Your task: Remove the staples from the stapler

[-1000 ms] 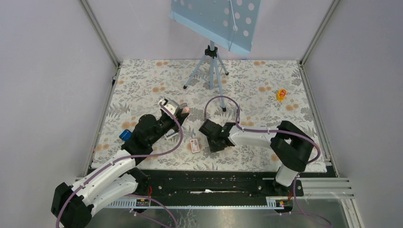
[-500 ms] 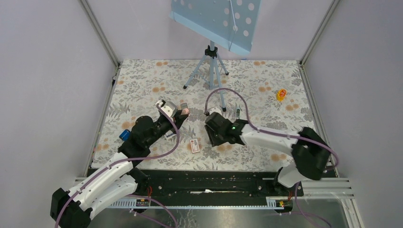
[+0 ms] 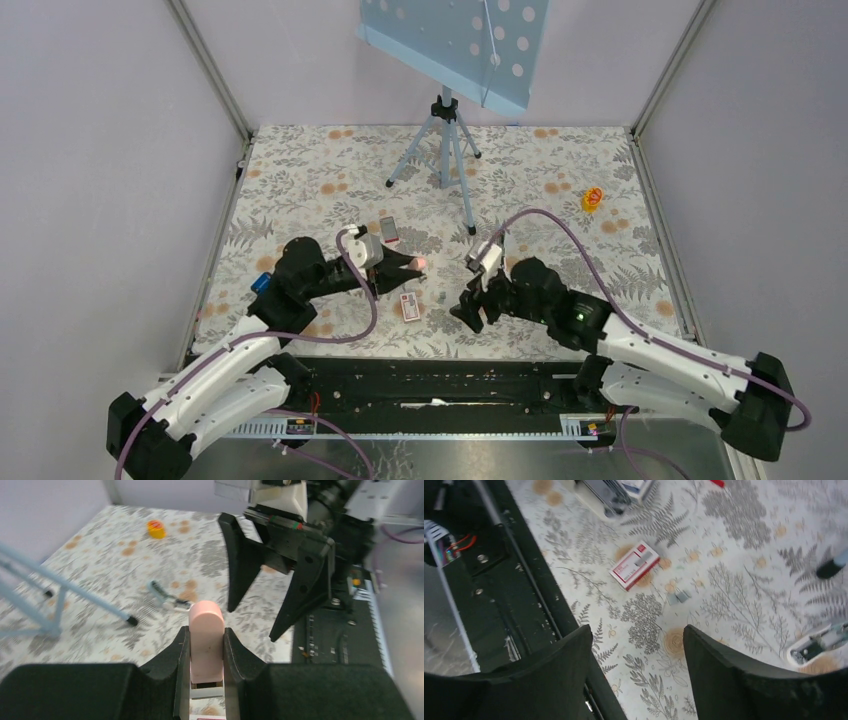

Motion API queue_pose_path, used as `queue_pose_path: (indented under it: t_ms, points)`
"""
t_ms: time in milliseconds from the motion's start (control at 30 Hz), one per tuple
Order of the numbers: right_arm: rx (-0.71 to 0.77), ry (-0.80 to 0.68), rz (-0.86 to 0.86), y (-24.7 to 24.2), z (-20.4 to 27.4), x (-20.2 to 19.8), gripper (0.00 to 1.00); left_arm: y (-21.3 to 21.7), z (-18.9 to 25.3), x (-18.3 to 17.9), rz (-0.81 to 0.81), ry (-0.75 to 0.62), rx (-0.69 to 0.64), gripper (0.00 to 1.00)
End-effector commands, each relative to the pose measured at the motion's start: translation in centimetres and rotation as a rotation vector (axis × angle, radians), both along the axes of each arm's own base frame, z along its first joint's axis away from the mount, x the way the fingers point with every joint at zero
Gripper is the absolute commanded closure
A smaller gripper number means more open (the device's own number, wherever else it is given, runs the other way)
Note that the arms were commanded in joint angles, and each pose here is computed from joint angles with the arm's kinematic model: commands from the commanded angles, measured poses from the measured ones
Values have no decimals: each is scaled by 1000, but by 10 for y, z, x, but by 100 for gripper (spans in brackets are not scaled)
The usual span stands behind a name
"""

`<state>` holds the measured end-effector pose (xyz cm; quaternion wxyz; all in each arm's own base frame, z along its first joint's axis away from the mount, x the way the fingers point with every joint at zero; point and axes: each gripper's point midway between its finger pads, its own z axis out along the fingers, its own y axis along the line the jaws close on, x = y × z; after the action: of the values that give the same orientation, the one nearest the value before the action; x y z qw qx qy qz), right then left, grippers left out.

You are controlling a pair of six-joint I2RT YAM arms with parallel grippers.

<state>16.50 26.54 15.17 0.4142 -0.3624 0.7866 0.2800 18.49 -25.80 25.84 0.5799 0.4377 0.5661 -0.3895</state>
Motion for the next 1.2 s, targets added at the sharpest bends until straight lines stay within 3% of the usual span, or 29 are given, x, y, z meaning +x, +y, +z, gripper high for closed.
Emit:
queue_pose_path:
  t_ms: [0, 133, 233, 567, 933, 1167]
  points:
    - [262, -340, 271, 21, 70, -19, 22, -13, 43, -50, -318, -135, -77, 100]
    - [416, -565, 350, 15, 99, -35, 12, -13, 54, -75, -458, -151, -118, 100]
    - [490, -632, 368, 16, 121, -39, 9, -13, 61, -90, -528, -156, -150, 100]
    - [545, -596, 496, 46, 130, -47, 9, -28, 63, -118, -669, -154, -171, 100]
    - [581, -494, 636, 58, 125, -69, 16, -33, 59, -113, -660, -160, -155, 100]
    - [577, -476, 592, 50, 123, -68, 23, -35, 57, -110, -650, -161, -147, 100]
